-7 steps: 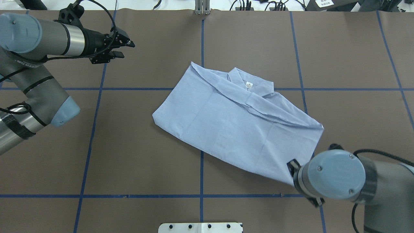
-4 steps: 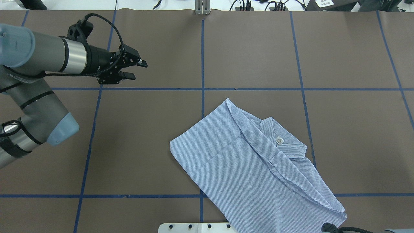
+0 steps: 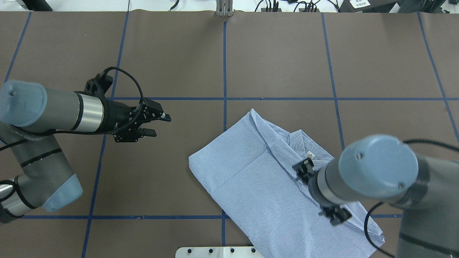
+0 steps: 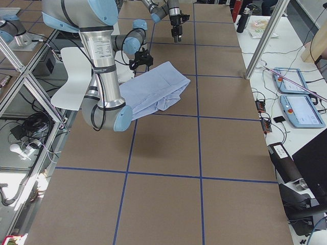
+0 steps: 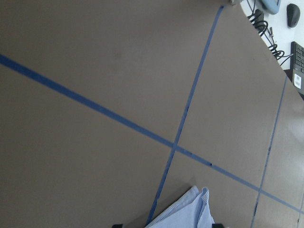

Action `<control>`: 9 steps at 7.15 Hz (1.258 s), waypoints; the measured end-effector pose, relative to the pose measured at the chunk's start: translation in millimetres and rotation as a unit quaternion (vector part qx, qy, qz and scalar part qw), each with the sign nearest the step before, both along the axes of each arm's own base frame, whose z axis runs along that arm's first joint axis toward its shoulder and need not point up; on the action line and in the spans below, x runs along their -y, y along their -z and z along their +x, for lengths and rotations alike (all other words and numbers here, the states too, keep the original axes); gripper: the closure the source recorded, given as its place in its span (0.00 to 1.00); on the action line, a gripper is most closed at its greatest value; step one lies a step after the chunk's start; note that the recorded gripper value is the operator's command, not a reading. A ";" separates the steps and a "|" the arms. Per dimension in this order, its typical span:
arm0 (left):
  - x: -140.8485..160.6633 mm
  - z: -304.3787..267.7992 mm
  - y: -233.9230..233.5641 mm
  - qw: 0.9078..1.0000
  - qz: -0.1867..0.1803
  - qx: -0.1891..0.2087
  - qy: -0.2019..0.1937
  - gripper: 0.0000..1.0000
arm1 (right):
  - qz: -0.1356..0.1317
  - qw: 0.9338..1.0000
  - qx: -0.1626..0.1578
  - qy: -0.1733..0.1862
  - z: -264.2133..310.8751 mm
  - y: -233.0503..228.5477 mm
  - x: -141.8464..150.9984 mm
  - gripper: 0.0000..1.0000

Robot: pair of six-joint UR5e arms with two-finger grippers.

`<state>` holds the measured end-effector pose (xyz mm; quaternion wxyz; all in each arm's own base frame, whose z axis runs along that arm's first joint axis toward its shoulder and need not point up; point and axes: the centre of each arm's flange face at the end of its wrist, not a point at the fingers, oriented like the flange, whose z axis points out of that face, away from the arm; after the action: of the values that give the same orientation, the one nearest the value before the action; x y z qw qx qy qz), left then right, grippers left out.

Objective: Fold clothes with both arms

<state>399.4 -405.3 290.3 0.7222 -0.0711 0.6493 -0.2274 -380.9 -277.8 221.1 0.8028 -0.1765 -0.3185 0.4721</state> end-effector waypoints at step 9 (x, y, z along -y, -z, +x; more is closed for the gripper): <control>-72.1 151.2 9.1 0.995 -0.042 0.092 0.001 0.47 | 0.097 0.993 -0.056 -0.035 36.0 -66.7 191.8 0.00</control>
<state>550.6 -333.1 281.3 0.7751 -0.0797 0.5700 -0.2608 -344.8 -469.6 287.9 0.8157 -0.0597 -0.3231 0.4761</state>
